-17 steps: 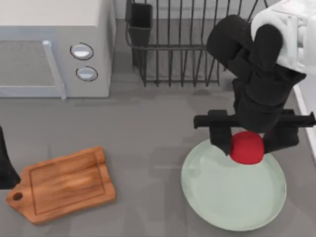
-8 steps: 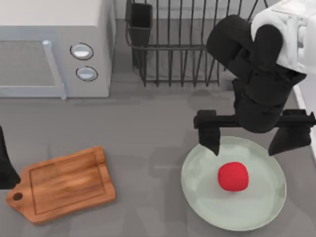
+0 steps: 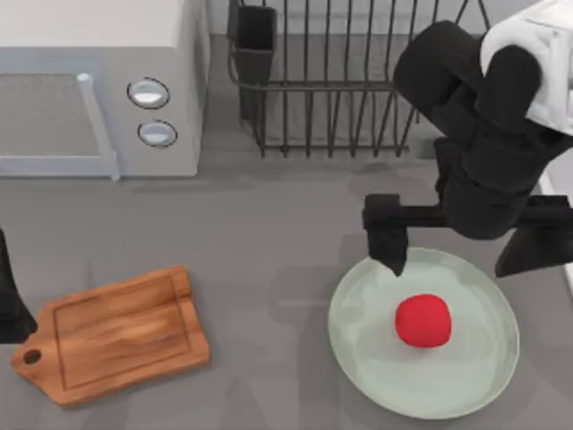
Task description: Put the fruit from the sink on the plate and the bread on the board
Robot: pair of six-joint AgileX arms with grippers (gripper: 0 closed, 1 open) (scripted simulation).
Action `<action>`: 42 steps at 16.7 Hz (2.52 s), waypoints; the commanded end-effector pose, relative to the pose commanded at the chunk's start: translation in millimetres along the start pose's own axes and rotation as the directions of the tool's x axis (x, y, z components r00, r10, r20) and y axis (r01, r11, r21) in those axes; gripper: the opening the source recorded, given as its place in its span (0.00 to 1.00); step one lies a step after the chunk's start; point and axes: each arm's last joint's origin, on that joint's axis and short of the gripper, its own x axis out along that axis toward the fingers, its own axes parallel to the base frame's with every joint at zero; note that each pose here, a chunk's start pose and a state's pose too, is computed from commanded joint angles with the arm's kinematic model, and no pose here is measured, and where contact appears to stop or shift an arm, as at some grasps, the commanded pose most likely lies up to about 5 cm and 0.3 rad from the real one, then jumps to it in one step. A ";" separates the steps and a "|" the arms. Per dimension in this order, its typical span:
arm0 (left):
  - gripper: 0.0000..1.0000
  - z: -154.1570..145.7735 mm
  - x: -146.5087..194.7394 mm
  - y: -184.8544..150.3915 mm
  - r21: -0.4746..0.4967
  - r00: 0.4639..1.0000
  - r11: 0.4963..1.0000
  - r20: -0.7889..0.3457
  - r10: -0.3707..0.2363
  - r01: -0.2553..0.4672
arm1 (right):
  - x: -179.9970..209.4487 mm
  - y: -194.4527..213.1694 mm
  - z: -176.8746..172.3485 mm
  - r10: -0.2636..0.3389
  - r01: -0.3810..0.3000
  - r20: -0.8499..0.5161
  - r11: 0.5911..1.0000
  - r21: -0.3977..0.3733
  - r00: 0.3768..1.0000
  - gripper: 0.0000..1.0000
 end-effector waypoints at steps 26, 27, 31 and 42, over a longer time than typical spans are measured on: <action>1.00 0.0 0.0 0.0 0.000 1.000 1.000 0.000 0.000 0.000 | 62.1 -191.2 -162.8 0.010 0.029 0.999 1.000 -0.011 0.042 1.00; 1.00 0.0 0.0 0.0 0.000 1.000 1.000 0.000 0.000 0.000 | 62.1 -191.2 -162.8 0.010 0.029 0.999 1.000 -0.011 0.042 1.00; 1.00 4.6 0.4 2.2 0.030 0.999 0.999 -0.030 0.019 -0.018 | 62.1 -191.2 -162.8 0.010 0.029 0.999 1.000 -0.011 0.042 1.00; 1.00 62.0 60.5 56.8 0.477 0.684 0.853 -0.696 0.218 0.213 | 62.1 -191.2 -162.8 0.010 0.029 0.999 1.000 -0.011 0.042 1.00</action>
